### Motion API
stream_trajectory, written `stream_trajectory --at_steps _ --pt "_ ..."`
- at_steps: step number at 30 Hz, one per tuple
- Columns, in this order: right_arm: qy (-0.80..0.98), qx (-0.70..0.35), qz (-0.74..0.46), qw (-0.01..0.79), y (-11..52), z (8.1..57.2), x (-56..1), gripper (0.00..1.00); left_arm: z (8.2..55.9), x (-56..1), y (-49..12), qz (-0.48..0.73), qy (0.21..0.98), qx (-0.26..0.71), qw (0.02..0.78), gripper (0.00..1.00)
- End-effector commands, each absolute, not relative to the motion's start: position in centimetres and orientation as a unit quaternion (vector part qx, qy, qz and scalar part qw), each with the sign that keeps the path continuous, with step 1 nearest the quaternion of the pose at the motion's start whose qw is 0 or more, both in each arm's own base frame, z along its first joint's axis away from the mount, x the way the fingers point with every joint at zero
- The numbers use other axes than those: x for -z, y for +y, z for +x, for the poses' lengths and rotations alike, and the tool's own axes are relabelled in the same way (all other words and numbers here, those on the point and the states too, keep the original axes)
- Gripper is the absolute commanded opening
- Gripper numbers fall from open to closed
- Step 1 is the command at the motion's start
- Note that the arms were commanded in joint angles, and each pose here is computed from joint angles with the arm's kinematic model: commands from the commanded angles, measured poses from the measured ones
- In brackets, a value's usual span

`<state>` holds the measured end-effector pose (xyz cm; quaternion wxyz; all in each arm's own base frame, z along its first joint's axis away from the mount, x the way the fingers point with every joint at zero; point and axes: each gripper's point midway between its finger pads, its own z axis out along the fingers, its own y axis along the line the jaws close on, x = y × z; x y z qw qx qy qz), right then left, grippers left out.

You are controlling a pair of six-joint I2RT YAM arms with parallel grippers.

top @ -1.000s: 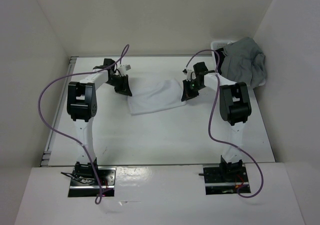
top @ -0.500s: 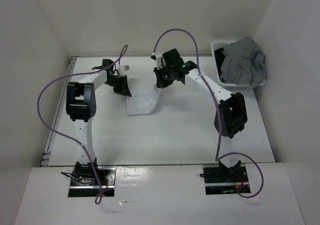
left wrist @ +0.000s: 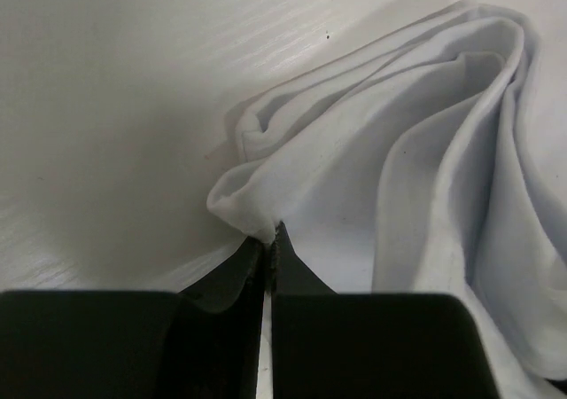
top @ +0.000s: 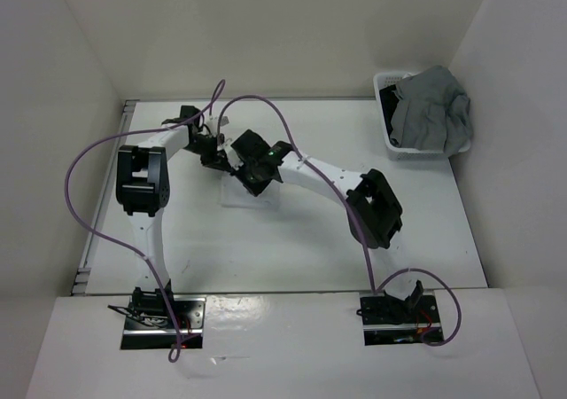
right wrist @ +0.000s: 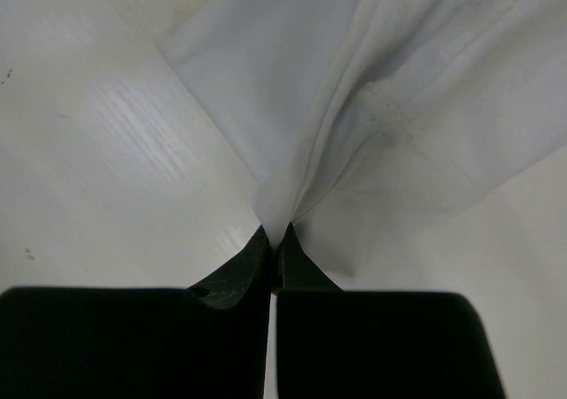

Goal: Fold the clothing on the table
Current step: Fold the skirt

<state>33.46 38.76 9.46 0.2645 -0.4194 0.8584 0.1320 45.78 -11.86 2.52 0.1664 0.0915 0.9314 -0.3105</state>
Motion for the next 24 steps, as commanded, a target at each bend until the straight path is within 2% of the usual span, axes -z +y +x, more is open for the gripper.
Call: stream_trajectory --at_steps 1,10,24 --pt "0.843 -0.122 -0.419 0.314 40.6 35.4 -12.0 0.00 45.0 -2.9 -11.3 0.096 0.933 0.306 0.164 0.00" --pt "0.833 -0.126 -0.432 0.321 44.6 36.2 -12.0 0.00 45.2 -3.0 -11.4 0.098 0.931 0.310 0.169 0.00" --pt "0.837 -0.142 -0.455 0.270 46.9 33.8 -7.9 0.00 44.9 -3.3 -11.7 0.099 0.928 0.318 0.168 0.00"
